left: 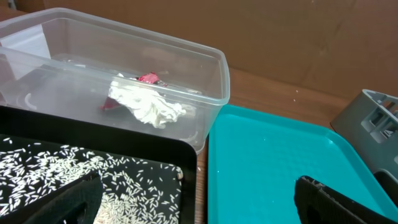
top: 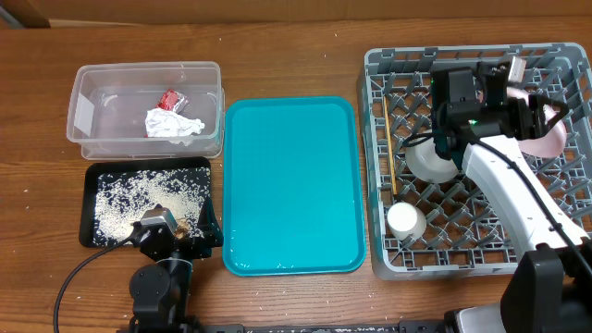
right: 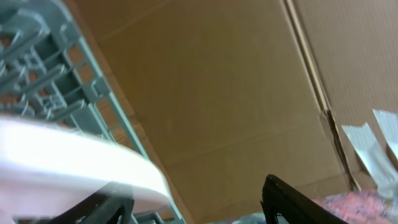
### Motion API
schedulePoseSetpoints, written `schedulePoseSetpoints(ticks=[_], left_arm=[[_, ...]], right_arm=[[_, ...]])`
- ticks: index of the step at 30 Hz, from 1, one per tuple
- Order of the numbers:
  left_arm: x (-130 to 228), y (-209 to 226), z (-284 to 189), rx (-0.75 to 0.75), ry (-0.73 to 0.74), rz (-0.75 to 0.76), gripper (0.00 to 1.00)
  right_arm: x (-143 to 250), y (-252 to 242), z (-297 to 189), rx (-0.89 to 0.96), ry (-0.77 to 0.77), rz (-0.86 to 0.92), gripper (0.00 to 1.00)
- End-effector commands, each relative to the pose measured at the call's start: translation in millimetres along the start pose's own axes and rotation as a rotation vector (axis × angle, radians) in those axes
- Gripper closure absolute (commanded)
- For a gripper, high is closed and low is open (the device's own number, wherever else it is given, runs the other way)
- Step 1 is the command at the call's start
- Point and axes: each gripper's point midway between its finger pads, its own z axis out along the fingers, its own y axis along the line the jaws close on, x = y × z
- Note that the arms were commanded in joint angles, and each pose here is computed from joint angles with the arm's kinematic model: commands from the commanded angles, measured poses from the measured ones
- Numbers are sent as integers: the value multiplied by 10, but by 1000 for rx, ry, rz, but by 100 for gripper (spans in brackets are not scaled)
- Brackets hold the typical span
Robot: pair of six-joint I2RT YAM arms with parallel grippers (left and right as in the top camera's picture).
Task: Sort waste into correct bins and load items into the dishwasher
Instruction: 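Lift the white plate into the rack and stand it upright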
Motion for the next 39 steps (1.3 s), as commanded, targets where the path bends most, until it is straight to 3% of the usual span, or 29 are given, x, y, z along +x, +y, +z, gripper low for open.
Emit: schedulePoseSetpoints(ticks=[1, 17, 24, 31, 34, 39], left_arm=[[-20, 31, -4, -13, -14, -11, 0], [-19, 31, -4, -13, -13, -11, 0], [-19, 31, -4, -13, -13, -11, 0], [-19, 31, -4, -13, -13, -11, 0], [-19, 31, -4, -13, -13, -11, 0], [-20, 31, -4, -13, -14, -11, 0]], right_arm=[[-185, -297, -98, 50, -22, 99, 30], [-448, -343, -535, -112, -150, 254, 31], [-681, -397, -1441, -463, -389, 339, 25], [-590, -619, -2167, -772, -544, 423, 21], [-376, -484, -2493, -1027, -534, 406, 20], [153, -181, -3238, -1618, -349, 267, 15]])
